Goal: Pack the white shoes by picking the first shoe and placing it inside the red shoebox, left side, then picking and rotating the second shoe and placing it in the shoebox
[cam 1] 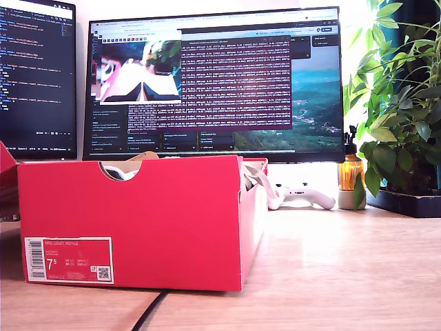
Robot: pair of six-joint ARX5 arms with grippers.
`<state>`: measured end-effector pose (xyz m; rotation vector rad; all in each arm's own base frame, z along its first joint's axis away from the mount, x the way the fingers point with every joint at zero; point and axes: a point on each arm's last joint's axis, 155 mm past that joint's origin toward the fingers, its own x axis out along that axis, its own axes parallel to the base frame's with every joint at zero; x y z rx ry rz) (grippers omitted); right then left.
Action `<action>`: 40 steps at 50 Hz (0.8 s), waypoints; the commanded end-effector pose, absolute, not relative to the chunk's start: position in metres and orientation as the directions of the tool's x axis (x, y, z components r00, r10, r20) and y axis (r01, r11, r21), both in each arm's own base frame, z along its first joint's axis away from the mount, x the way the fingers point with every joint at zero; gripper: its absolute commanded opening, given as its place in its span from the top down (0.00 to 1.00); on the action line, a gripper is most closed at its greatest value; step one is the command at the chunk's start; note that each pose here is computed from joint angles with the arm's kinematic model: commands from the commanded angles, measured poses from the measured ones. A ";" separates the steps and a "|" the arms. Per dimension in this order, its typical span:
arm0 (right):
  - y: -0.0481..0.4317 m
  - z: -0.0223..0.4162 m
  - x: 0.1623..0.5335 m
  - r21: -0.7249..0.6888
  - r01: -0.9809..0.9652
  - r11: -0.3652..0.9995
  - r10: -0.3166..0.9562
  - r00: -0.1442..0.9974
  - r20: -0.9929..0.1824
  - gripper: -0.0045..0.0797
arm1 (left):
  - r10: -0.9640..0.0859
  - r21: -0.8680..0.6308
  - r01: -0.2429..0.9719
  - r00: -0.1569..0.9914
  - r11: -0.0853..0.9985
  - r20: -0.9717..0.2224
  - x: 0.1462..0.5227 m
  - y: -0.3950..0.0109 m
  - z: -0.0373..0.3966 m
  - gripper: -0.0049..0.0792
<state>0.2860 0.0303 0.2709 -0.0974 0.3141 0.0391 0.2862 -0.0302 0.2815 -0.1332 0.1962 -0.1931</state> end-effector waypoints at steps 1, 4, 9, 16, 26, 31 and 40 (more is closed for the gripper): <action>0.028 0.264 0.285 -0.086 -0.043 0.995 0.013 0.949 -0.316 0.96 | -0.178 -0.156 0.151 0.968 0.976 -0.178 0.283 -0.026 0.272 0.96; 0.028 0.267 0.283 -0.085 -0.042 0.995 0.015 0.953 -0.303 0.96 | -0.165 -0.163 0.138 0.972 0.977 -0.168 0.281 -0.023 0.272 0.96; 0.027 0.272 0.279 -0.079 -0.041 0.996 0.016 0.959 -0.284 0.96 | -0.161 -0.163 0.137 0.977 0.977 -0.141 0.276 -0.023 0.271 0.96; 0.022 0.292 0.272 -0.054 -0.017 0.998 0.005 0.978 -0.210 0.96 | -0.153 -0.149 0.141 0.985 0.979 -0.075 0.266 -0.023 0.282 0.96; 0.009 0.332 0.260 -0.051 0.044 0.998 -0.047 0.997 -0.053 0.96 | -0.161 -0.127 0.161 0.987 0.979 0.014 0.257 -0.025 0.304 0.96; 0.008 0.329 0.256 -0.079 0.042 0.996 -0.047 0.997 -0.063 0.96 | -0.161 -0.125 0.159 0.987 0.979 -0.008 0.257 -0.025 0.298 0.96; 0.001 0.324 0.248 -0.186 0.052 0.981 -0.068 0.995 -0.079 0.96 | -0.161 -0.082 0.160 0.987 0.984 -0.005 0.260 -0.024 0.299 0.96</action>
